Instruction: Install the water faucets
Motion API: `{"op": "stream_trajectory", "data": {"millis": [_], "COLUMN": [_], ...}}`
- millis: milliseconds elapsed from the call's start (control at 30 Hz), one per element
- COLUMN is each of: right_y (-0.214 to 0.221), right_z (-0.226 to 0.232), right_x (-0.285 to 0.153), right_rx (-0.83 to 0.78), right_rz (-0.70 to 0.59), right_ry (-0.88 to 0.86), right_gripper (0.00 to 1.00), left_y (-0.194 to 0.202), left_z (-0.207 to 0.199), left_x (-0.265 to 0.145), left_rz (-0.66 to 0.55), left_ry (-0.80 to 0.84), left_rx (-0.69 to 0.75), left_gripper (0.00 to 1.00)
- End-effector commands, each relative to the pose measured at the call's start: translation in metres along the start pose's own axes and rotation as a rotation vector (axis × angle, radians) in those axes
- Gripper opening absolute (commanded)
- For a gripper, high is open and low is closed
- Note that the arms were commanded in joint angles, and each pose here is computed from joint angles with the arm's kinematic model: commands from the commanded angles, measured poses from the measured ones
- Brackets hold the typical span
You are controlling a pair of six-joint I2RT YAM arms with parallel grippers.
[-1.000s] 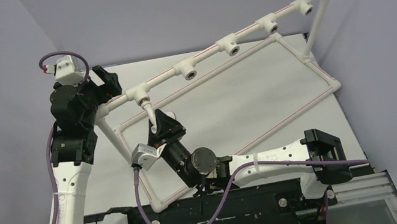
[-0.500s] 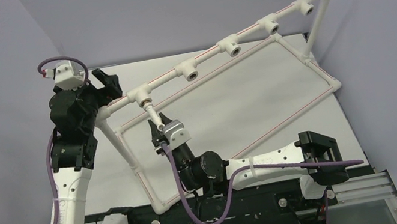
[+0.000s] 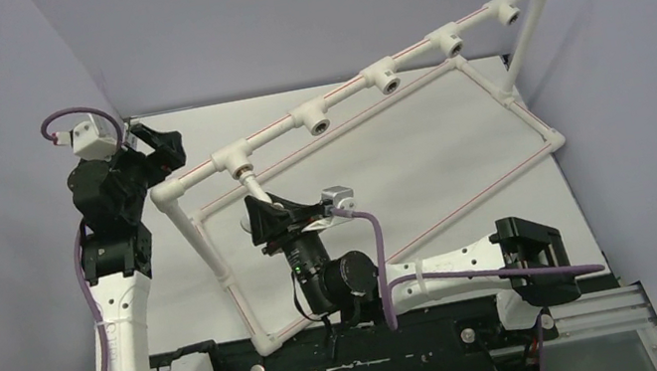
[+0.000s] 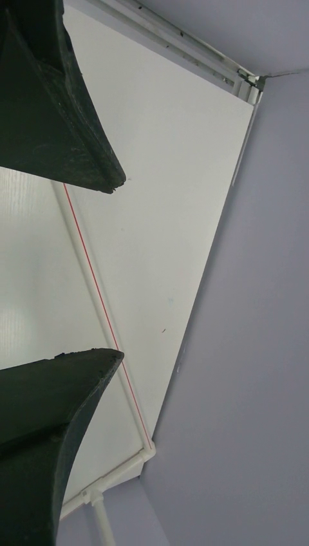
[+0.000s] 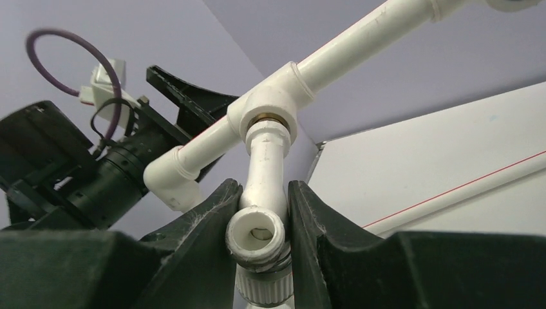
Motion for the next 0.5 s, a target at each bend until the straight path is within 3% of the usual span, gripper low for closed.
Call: {"op": "stream_trajectory", "data": {"millis": [0,300,467], "right_y": [-0.044,-0.044,-0.046], "right_z": [0.002,0.010,0.015], "right_x": [0.002,0.003,0.005], "right_rx": [0.431,0.790,0.901], "right_rz": [-0.078,-0.067,-0.066], "right_ry": [0.073,0.069,0.048], "right_gripper": [0.00,0.00,0.00], "left_y": [-0.014,-0.013,-0.014], "left_z": [-0.013,-0.013,-0.015], "left_x": [-0.002,-0.003,-0.003], "left_rz": [-0.052,-0.057,-0.061], "left_ry": [0.087,0.087,0.097], "left_rx": [-0.016,-0.006,-0.003], "left_gripper": [0.89,0.89,0.89]}}
Point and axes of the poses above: each gripper's point midway between its finger pads, its own x axis out along the fingers, its own z axis along the line the jaws close on, y = z × x, the point moved 5 cm from there along -x, back along the fingers, and after that the axes turned 3 degrees about -x, right-handed, at the moved point
